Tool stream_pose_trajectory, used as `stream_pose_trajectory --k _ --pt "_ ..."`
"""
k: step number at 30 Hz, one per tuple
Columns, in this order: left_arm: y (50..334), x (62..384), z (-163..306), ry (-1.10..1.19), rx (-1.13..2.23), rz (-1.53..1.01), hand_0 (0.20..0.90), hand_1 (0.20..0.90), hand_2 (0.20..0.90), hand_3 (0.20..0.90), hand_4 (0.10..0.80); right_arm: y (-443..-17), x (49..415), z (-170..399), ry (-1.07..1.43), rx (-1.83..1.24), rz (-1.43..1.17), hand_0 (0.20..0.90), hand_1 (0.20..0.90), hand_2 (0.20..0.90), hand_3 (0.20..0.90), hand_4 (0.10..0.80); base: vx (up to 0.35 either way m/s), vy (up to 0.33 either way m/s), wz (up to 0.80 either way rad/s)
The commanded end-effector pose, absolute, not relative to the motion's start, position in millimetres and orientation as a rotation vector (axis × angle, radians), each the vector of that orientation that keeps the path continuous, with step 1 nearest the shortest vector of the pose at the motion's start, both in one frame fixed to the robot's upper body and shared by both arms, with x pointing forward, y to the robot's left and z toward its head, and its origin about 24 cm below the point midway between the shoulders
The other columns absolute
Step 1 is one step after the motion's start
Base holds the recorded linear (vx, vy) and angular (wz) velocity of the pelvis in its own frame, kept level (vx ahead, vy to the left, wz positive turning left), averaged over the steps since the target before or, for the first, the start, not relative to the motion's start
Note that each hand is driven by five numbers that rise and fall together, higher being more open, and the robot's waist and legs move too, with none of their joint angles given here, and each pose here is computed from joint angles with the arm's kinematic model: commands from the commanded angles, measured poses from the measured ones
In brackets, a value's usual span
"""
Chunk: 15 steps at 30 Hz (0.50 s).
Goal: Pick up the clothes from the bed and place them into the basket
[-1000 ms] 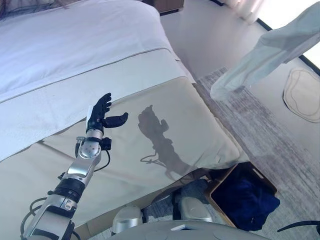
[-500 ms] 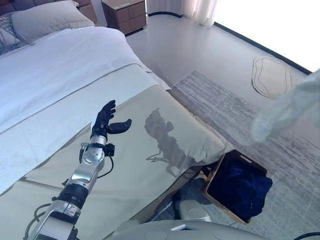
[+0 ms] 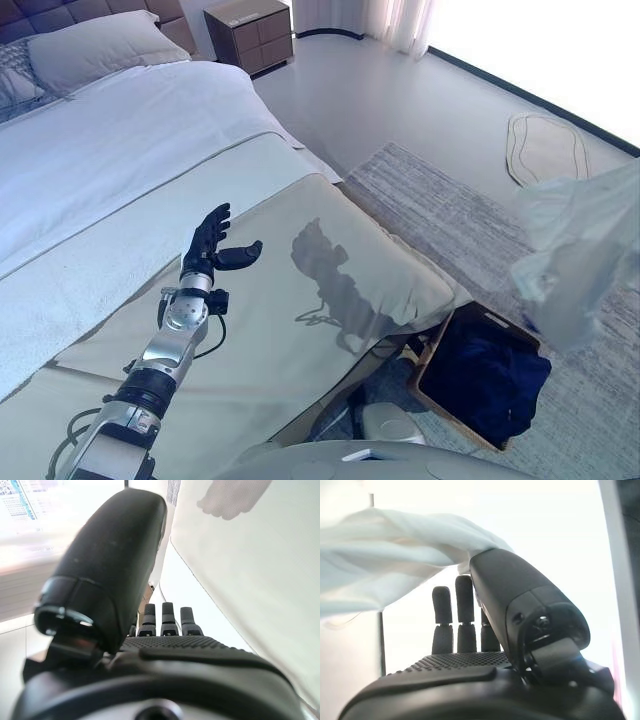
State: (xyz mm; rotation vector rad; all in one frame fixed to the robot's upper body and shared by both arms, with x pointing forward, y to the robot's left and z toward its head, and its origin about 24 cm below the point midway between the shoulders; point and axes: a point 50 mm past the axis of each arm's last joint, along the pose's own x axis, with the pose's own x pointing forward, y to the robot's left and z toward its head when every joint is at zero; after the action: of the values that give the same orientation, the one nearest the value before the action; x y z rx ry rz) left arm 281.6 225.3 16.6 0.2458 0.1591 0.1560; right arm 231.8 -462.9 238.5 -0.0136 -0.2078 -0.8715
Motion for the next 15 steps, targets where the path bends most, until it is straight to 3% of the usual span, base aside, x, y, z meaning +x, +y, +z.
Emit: stream_pose_trajectory --k 1,15 --pt "230.5 296.3 41.8 0.029 0.303 0.166 0.900 0.900 0.900 0.900 0.800 -451.2 231.2 265.4 -0.332 -0.131 -0.773 0.300 0.300 0.300 0.200 0.100 -0.025 -0.002 -0.06" --pt "219.0 302.3 46.6 0.024 0.293 0.171 0.900 0.900 0.900 0.900 0.800 -415.4 255.7 162.1 -0.041 -0.106 -0.636 0.300 0.300 0.300 0.200 0.100 -0.008 -0.002 -0.10"
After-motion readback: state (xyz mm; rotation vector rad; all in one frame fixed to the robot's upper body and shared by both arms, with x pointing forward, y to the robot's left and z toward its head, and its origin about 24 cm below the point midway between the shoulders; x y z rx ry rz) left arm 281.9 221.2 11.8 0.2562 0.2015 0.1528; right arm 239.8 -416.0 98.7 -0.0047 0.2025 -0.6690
